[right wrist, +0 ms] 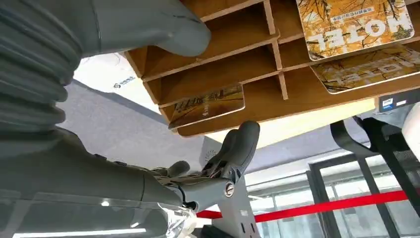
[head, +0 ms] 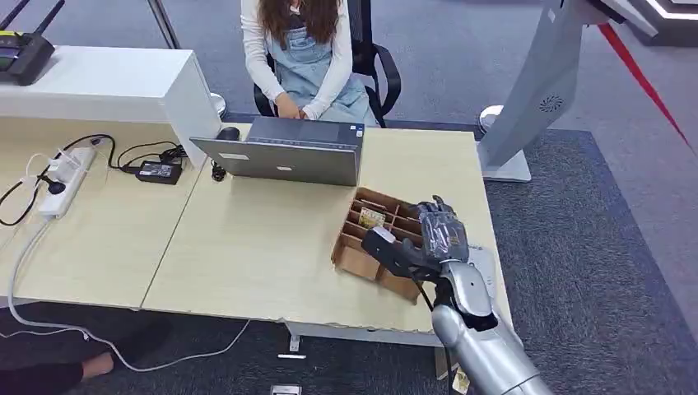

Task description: Pass the card to the sensor for recognition and then transmit it.

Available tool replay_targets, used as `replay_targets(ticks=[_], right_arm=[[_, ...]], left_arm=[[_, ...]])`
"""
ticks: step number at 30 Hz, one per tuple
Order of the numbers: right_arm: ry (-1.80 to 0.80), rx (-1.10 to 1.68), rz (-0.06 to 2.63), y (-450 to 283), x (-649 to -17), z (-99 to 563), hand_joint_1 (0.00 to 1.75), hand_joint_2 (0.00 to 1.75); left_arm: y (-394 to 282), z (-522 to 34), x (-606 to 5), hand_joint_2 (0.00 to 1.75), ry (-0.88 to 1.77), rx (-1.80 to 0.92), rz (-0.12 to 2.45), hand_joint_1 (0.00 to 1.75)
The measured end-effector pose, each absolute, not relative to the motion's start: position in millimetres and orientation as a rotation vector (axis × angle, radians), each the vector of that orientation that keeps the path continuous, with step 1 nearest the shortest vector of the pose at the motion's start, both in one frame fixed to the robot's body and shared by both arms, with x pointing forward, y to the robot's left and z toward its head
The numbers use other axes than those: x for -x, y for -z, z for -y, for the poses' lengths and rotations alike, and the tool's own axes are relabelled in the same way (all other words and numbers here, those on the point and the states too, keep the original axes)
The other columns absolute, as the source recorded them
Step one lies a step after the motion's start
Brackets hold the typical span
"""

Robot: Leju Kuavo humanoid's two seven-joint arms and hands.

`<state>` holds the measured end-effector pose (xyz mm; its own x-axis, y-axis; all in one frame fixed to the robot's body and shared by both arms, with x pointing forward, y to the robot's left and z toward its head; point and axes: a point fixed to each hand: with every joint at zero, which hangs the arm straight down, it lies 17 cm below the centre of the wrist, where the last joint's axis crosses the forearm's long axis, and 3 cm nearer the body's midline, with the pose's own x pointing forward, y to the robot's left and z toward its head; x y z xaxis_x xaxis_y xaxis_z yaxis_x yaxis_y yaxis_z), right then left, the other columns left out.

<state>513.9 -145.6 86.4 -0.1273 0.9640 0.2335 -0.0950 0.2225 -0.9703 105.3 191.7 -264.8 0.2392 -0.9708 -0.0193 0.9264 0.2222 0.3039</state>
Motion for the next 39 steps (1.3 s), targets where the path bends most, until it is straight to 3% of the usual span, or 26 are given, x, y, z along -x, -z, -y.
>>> replay_targets(ticks=[12,14,15,16,17,26,39], right_arm=[[-1.196,0.946,1.35,-88.4,-514.4,145.9,0.65,1.75],[-1.198,0.949,1.35,-88.6,-514.5,146.0,0.79,1.75],[-1.198,0.95,1.35,-88.7,-514.5,146.0,1.01,1.75],[-1.199,0.95,1.351,-88.8,-514.5,145.9,1.4,1.75],[-1.199,0.95,1.351,-88.9,-514.6,145.9,1.43,1.75],[-1.198,0.97,1.365,-98.3,-520.0,145.9,1.4,1.75],[-1.202,0.976,1.367,-99.5,-520.7,145.5,1.13,1.75]], left_arm=[[264.5,-190.6,-105.8,0.0,1.33,-0.275,0.19,0.0],[264.5,-190.6,-105.9,0.0,1.332,-0.275,0.191,0.0],[264.5,-190.5,-105.9,0.0,1.333,-0.275,0.191,0.0],[264.4,-190.5,-106.0,0.0,1.335,-0.275,0.191,0.0],[264.4,-189.9,-106.1,0.0,1.336,-0.273,0.193,0.0],[264.3,-188.9,-106.5,0.0,1.341,-0.27,0.197,0.0],[264.3,-187.5,-106.5,0.0,1.346,-0.264,0.201,0.0]])
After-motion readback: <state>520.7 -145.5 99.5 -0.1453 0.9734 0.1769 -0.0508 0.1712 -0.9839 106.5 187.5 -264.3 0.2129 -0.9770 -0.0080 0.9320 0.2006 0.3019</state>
